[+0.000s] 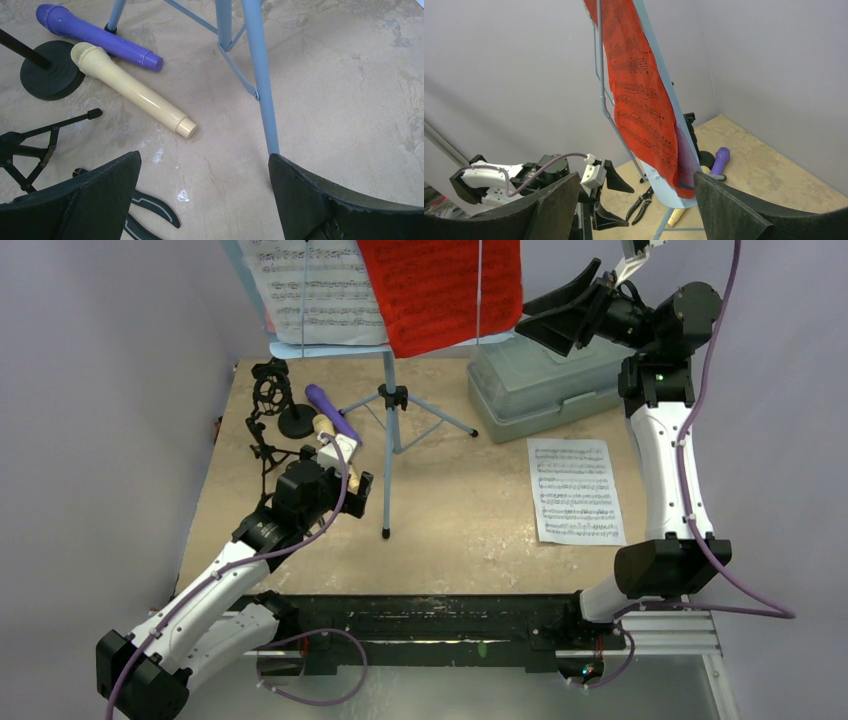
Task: Pack up the instrument practice props
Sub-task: Pick up the sheet music from the music stand.
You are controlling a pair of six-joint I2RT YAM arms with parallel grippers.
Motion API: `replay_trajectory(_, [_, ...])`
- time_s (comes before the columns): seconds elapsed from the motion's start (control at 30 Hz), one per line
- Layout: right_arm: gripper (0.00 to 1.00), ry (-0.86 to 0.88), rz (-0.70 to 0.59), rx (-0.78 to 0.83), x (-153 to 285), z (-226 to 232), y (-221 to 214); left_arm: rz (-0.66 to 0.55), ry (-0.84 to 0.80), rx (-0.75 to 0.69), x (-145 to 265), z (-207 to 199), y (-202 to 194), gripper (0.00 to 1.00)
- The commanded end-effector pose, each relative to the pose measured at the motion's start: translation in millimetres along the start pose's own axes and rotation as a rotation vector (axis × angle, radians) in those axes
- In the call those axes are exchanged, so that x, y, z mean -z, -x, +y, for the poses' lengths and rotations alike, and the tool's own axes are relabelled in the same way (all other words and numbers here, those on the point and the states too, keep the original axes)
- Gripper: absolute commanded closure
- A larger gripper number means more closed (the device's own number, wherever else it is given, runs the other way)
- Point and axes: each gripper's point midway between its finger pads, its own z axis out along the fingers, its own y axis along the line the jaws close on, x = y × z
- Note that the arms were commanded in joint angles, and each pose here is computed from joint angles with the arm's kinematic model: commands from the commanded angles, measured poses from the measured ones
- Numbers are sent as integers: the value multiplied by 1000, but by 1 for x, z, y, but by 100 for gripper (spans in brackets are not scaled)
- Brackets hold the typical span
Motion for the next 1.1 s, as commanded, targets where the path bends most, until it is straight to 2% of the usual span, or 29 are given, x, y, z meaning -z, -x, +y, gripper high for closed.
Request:
replay_trajectory(0.0, [14,-2,-23,58,-4,7,11,-28,10,-2,-1,3,8,1])
replay_trajectory(0.2, [21,23,-9,61,-11,12,6,-27,9,-1,-1,3,8,1])
replay_trajectory(0.3, [31,29,-7,70,-13,14,6,-26,9,0,-2,3,8,1])
replay_trajectory(0.43, [48,37,-2,79,-13,17,6,-26,8,-1,-2,3,8,1])
replay_trajectory(0.57, [58,42,0,85,-13,18,6,-25,8,0,-2,4,7,1])
replay_trajectory(0.67, [57,41,-3,86,-14,18,7,-24,6,0,-2,3,7,1])
replay_trajectory(0.83, [47,28,-9,85,-18,13,6,-22,5,1,-3,3,7,1])
replay_trajectory(1.07, [51,8,-19,137,-24,10,14,-13,5,0,-5,3,5,1])
